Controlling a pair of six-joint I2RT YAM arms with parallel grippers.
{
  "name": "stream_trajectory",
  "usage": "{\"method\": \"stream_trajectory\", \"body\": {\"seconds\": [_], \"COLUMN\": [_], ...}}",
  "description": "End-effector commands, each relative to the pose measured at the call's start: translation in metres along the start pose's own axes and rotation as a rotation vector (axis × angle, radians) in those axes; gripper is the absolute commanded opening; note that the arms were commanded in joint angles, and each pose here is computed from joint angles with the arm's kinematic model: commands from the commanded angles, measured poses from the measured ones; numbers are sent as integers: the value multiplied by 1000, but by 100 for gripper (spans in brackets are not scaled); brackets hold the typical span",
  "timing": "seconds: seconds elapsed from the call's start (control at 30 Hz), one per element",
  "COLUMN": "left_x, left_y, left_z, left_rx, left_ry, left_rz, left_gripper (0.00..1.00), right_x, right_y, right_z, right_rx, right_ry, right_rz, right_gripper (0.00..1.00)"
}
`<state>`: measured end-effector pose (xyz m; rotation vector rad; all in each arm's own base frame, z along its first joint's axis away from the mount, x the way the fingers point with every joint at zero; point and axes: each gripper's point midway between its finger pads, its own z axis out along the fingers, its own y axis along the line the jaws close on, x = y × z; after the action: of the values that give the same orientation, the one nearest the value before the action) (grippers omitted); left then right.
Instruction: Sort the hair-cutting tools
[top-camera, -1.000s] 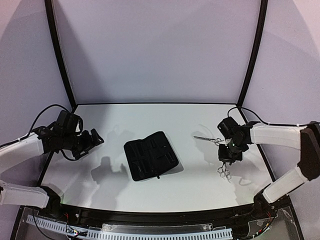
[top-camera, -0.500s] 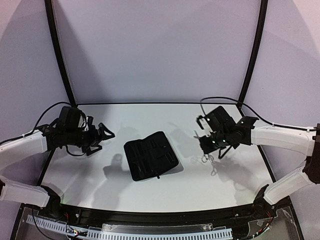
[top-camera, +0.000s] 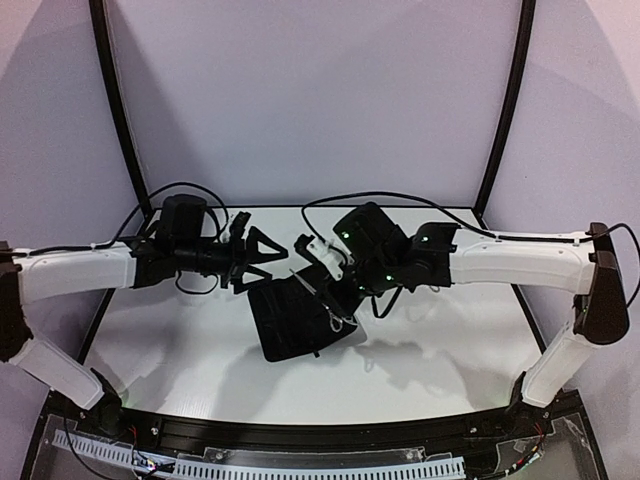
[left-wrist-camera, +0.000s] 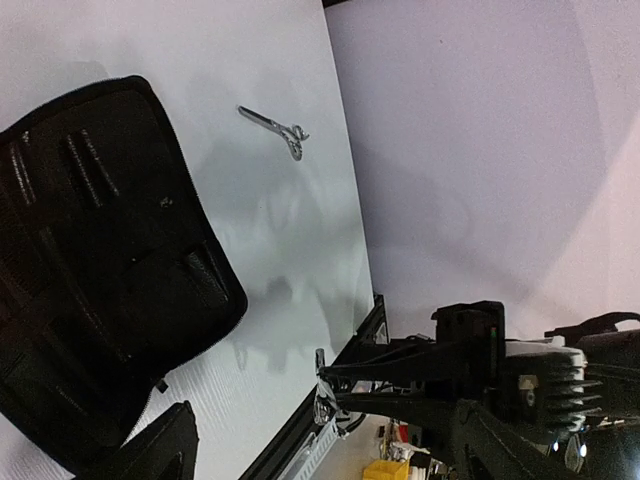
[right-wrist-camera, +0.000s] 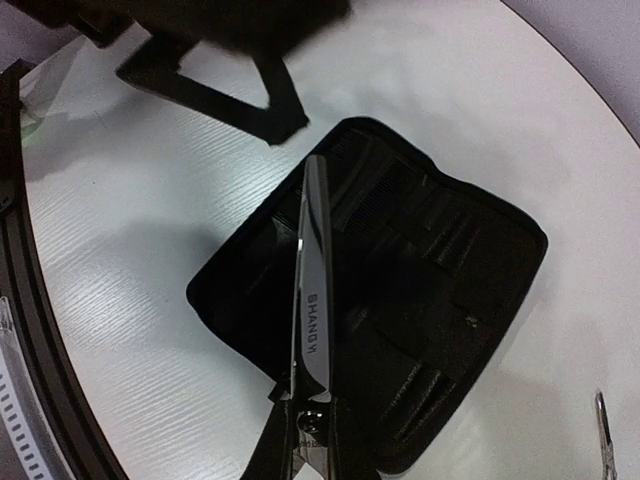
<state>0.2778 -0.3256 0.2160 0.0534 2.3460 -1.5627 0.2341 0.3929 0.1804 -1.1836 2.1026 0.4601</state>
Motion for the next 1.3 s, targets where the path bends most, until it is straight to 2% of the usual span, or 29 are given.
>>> {"method": "stream_trajectory", "body": {"seconds": [0.0, 0.17, 0.27, 0.73, 0.97, 1.13, 1.27], "left_x": [1, 3, 3, 6, 6, 5, 9], "left_y": [-21, -23, -24, -12, -18, -29, -38], "left_z": [11, 21, 24, 36, 34, 27, 20], "left_rx": [79, 83, 79, 10, 47, 76, 106], "left_ry": [28, 40, 43, 71, 50, 33, 38], "left_rz": [20, 17, 18, 4, 42, 110, 199], "left_gripper": [80, 58, 54, 3, 1, 1, 1], "right_x": [-25, -26, -26, -30, -31, -39, -42], "right_y": [10, 9, 9, 1, -4, 9, 21], "right_z": [0, 5, 6, 10, 6, -11, -37], "right_rx": [-33, -14, -5, 53, 79, -2, -86], "right_ry": [-61, -40, -31, -13, -11, -41, -95], "right_rz": [-15, -19, -21, -32, -8, 28, 58], "right_gripper": [0, 0, 0, 0, 1, 37, 51]}}
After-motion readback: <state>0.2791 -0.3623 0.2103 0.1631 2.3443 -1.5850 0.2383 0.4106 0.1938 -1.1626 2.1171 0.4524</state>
